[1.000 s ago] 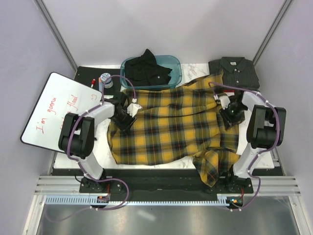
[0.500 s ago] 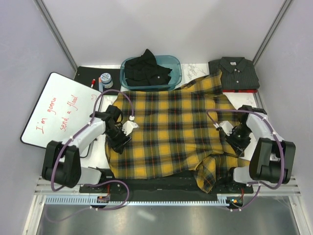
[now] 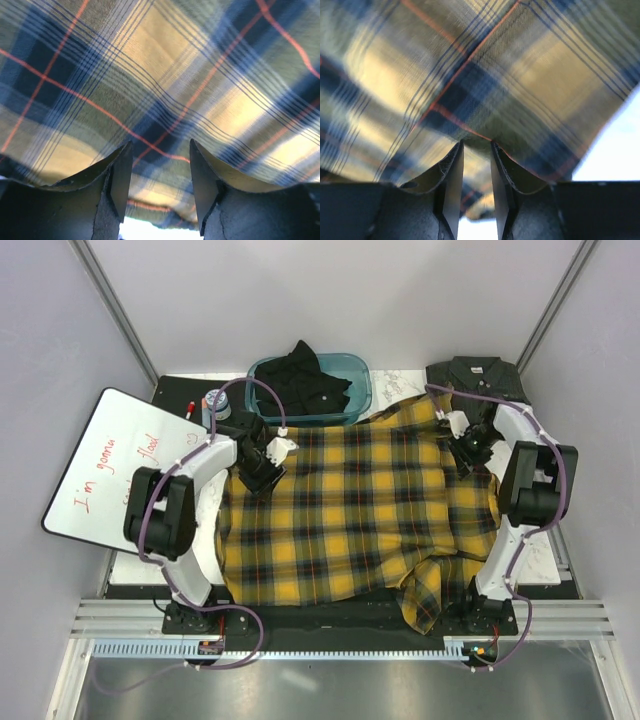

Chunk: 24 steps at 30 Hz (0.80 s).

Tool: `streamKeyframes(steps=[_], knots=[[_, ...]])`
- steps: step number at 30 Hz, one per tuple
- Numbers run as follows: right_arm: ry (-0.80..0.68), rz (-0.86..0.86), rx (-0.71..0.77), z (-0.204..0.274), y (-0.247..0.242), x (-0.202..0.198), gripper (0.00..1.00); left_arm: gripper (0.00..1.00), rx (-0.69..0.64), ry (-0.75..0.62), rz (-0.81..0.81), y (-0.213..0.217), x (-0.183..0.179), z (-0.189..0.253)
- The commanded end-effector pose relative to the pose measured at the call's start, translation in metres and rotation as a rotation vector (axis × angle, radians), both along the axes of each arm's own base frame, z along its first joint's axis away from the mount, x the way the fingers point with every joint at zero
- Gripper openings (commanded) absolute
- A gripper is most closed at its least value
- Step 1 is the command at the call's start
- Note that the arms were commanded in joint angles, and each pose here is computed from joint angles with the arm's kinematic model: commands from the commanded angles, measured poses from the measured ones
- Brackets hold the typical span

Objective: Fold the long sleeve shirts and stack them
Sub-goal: Flatten the shirt out

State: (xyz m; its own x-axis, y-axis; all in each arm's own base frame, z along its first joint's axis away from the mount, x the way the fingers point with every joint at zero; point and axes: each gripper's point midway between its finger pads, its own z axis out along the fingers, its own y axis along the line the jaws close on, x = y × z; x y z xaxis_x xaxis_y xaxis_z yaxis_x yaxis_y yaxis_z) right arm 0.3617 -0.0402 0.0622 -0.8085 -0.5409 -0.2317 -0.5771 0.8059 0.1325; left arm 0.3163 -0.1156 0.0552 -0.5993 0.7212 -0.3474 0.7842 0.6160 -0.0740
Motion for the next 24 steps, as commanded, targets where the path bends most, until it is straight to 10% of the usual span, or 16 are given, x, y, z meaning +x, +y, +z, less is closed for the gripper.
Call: streamKeyframes(steps=[1, 14, 24], knots=[[0.013, -0.035, -0.028, -0.027, -0.002, -0.001, 0.35, 0.55, 0.022, 0.002, 0.064, 0.004, 0.010, -0.018], [0.121, 0.107, -0.050, -0.029, 0.007, -0.136, 0.38, 0.50, -0.004, 0.179, -0.035, 0.012, -0.098, -0.036], [-0.183, -0.089, 0.189, 0.078, 0.001, 0.010, 0.67, 0.79, -0.247, -0.181, -0.121, -0.019, 0.001, 0.092]])
